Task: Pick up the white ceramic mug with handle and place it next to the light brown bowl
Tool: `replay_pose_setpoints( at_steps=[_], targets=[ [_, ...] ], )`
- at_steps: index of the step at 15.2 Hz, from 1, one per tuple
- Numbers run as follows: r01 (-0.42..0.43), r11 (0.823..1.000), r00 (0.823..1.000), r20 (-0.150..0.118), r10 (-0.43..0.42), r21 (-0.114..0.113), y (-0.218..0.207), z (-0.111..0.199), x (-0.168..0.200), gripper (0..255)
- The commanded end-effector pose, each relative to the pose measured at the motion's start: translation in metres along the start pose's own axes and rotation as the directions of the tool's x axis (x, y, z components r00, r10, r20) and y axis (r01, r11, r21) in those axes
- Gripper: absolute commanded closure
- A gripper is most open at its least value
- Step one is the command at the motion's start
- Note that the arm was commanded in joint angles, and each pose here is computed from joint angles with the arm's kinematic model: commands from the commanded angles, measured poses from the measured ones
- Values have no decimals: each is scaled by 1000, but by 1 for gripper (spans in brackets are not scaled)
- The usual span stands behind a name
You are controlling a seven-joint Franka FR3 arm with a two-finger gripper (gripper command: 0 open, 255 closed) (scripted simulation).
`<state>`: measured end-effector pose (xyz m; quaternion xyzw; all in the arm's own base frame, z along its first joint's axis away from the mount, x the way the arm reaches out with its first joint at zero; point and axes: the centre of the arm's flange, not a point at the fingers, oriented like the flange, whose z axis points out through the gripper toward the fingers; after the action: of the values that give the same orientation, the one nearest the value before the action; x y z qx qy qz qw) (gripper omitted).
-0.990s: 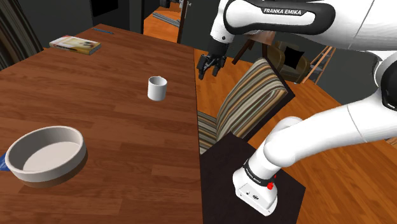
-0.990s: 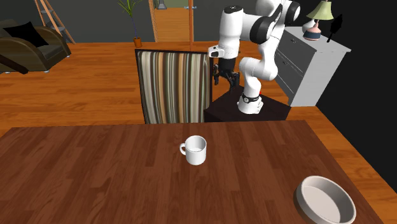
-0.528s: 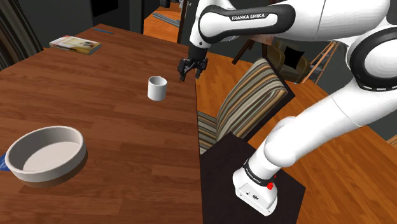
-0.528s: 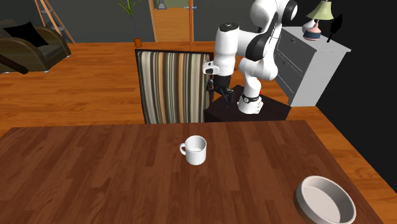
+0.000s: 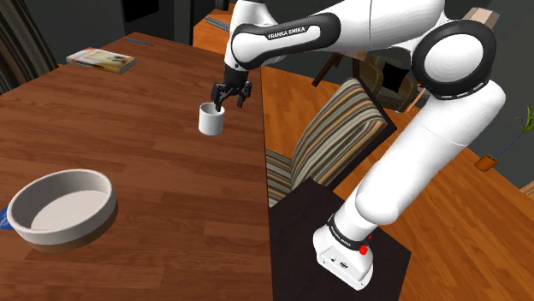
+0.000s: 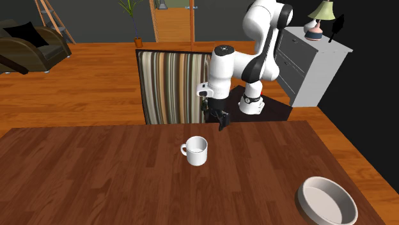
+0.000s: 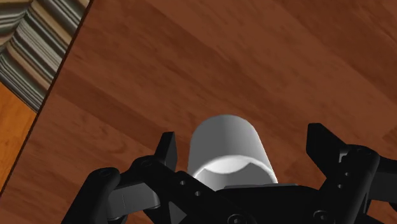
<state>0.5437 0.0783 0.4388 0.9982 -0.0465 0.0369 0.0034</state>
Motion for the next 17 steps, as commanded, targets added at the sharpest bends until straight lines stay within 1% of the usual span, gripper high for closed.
replay_pose_setpoints(
  at_steps=[1, 8, 9, 16, 17],
  targets=[
    [-6, 1000, 1000, -7, 6, -2, -10, 12, 21, 0],
    [-24, 1000, 999, -31, 24, -9, -45, 57, 90, 0],
    [-24, 1000, 999, -32, 24, -9, -46, 58, 92, 0],
    [-24, 1000, 999, -32, 24, -9, -46, 98, 93, 0],
    [-24, 1000, 999, -32, 24, -9, -46, 98, 93, 0]
  ],
)
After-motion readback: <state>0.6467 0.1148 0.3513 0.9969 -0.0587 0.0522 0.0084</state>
